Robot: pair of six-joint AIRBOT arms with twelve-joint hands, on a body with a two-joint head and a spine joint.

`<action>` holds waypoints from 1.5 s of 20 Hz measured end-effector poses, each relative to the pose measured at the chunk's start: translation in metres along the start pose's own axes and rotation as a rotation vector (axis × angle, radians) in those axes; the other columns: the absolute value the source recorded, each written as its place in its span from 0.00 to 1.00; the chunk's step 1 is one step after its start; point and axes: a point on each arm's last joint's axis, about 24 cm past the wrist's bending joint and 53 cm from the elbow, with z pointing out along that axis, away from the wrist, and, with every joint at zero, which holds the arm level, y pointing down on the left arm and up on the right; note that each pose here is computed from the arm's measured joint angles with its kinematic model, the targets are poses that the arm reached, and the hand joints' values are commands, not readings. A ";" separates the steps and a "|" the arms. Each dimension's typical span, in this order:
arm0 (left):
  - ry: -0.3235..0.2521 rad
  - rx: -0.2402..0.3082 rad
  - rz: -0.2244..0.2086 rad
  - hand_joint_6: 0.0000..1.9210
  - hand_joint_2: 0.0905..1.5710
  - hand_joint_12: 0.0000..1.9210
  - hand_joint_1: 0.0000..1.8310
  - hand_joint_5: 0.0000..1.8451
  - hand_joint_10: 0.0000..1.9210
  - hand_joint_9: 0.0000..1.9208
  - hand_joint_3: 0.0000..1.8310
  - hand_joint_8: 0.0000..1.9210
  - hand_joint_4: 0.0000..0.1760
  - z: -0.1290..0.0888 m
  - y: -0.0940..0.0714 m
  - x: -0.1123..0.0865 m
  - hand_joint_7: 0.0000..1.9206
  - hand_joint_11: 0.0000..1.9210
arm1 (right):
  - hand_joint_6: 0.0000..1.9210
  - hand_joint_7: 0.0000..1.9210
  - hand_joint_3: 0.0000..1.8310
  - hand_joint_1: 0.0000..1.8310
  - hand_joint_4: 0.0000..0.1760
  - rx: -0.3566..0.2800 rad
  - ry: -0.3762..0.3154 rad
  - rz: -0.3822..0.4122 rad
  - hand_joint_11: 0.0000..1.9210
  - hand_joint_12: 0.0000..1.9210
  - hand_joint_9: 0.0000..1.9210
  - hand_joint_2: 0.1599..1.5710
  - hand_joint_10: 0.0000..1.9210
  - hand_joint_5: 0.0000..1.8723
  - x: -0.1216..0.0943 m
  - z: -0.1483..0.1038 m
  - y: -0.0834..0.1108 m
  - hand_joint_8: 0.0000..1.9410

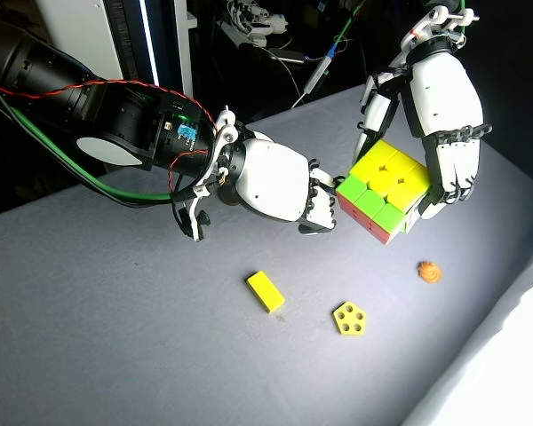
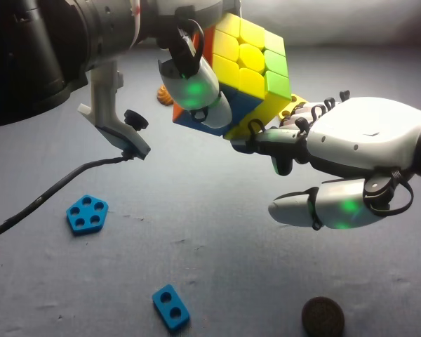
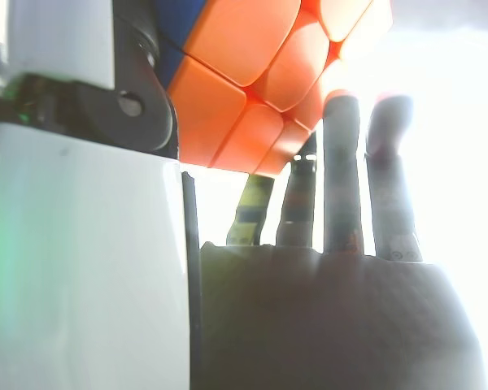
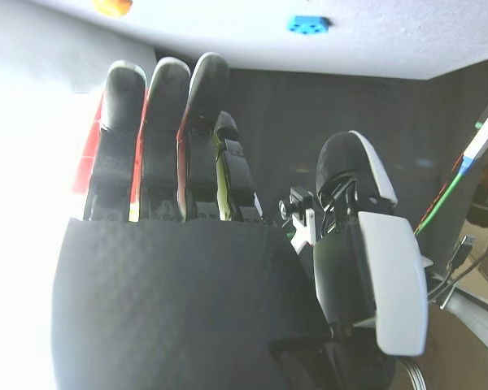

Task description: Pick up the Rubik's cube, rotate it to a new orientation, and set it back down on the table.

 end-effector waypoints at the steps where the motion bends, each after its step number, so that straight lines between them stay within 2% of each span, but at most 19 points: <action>1: 0.001 0.000 -0.002 0.86 0.90 1.00 0.56 0.30 1.00 0.16 0.00 1.00 0.00 0.000 0.000 0.000 0.21 0.19 | 0.00 0.16 0.00 0.11 0.00 0.001 0.011 0.012 0.09 1.00 0.13 0.81 0.91 0.03 0.004 -0.002 0.002 0.61; 7: 0.018 0.007 -0.026 0.89 0.91 1.00 0.55 0.28 1.00 0.15 0.00 1.00 0.00 0.000 -0.002 0.005 0.21 0.17 | 0.01 0.18 0.00 0.11 0.00 -0.002 0.007 0.035 0.09 1.00 0.14 0.80 0.89 0.06 0.001 -0.044 0.025 0.61; 11: 0.018 0.005 -0.028 0.90 0.91 1.00 0.54 0.27 1.00 0.16 0.00 1.00 0.02 0.000 -0.001 0.004 0.21 0.19 | 0.00 0.17 0.00 0.12 0.00 -0.006 0.010 0.002 0.09 1.00 0.13 0.80 0.91 0.05 -0.002 -0.070 0.040 0.63; 13: 0.019 0.006 -0.030 0.88 0.91 1.00 0.55 0.28 1.00 0.16 0.00 1.00 0.00 0.000 -0.002 0.005 0.21 0.19 | 0.00 0.16 0.00 0.11 0.00 -0.023 -0.014 -0.033 0.09 1.00 0.14 0.80 0.90 0.05 -0.014 -0.081 0.051 0.62; 15: 0.023 0.016 -0.049 0.89 0.91 1.00 0.55 0.27 1.00 0.17 0.00 1.00 0.00 0.001 -0.003 0.006 0.22 0.18 | 0.00 0.15 0.00 0.10 0.00 -0.026 -0.053 -0.009 0.10 1.00 0.14 0.80 0.89 0.05 -0.030 -0.088 0.055 0.61; 17: 0.018 0.024 -0.071 0.88 0.91 1.00 0.55 0.27 1.00 0.17 0.00 1.00 0.00 0.002 0.000 0.009 0.22 0.18 | 0.01 0.16 0.00 0.09 0.00 0.001 -0.081 0.000 0.07 1.00 0.14 0.80 0.78 0.07 -0.044 -0.097 0.047 0.54; 19: 0.012 0.022 -0.092 0.90 0.91 1.00 0.54 0.26 1.00 0.17 0.00 1.00 0.02 0.003 0.005 0.013 0.22 0.19 | 0.01 0.13 0.00 0.05 0.00 0.033 -0.101 -0.005 0.02 0.99 0.09 0.81 0.66 0.06 -0.054 -0.102 0.035 0.39; 20: 0.015 0.027 -0.099 0.89 0.91 1.00 0.54 0.27 1.00 0.17 0.00 1.00 0.00 0.004 0.006 0.016 0.21 0.19 | 0.01 0.14 0.00 0.03 0.00 0.040 -0.108 -0.005 0.00 0.93 0.07 0.81 0.60 0.07 -0.058 -0.103 0.031 0.31; 21: 0.019 0.033 -0.098 0.88 0.91 1.00 0.55 0.28 1.00 0.16 0.00 1.00 0.00 0.005 0.006 0.017 0.21 0.19 | 0.00 0.09 0.00 0.01 0.00 0.042 -0.113 -0.011 0.00 0.75 0.01 0.81 0.47 0.05 -0.060 -0.103 0.030 0.19; 22: 0.018 0.056 -0.114 0.88 0.90 1.00 0.55 0.28 1.00 0.16 0.00 1.00 0.00 0.006 0.005 0.021 0.21 0.18 | 0.00 0.10 0.00 0.00 0.00 0.040 -0.117 -0.019 0.00 0.68 0.01 0.81 0.41 0.04 -0.061 -0.103 0.030 0.12; 23: 0.011 0.068 -0.122 0.87 0.90 1.00 0.55 0.29 1.00 0.16 0.00 1.00 0.00 0.006 0.006 0.022 0.21 0.18 | 0.00 0.04 0.00 0.00 0.00 0.036 -0.120 -0.024 0.00 0.21 0.00 0.79 0.15 0.01 -0.062 -0.102 0.031 0.04; 24: 0.003 0.079 -0.138 0.89 0.91 1.00 0.55 0.28 1.00 0.16 0.00 1.00 0.00 0.007 0.008 0.023 0.21 0.18 | 0.00 0.02 0.00 0.00 0.00 0.031 -0.125 -0.031 0.00 0.04 0.00 0.78 0.05 0.00 -0.063 -0.102 0.033 0.01; 25: 0.002 0.082 -0.147 0.90 0.91 1.00 0.54 0.28 1.00 0.15 0.00 1.00 0.00 0.008 0.009 0.025 0.21 0.18 | 0.00 0.00 0.00 0.00 0.00 0.030 -0.127 -0.039 0.00 0.01 0.00 0.78 0.01 0.00 -0.063 -0.102 0.033 0.00; 30: 0.007 0.110 -0.209 0.85 0.90 1.00 0.56 0.29 1.00 0.16 0.00 1.00 0.00 0.008 0.023 0.044 0.22 0.18 | 0.00 0.00 0.00 0.00 0.00 0.025 -0.123 -0.040 0.00 0.00 0.00 0.77 0.00 0.00 -0.062 -0.099 0.034 0.00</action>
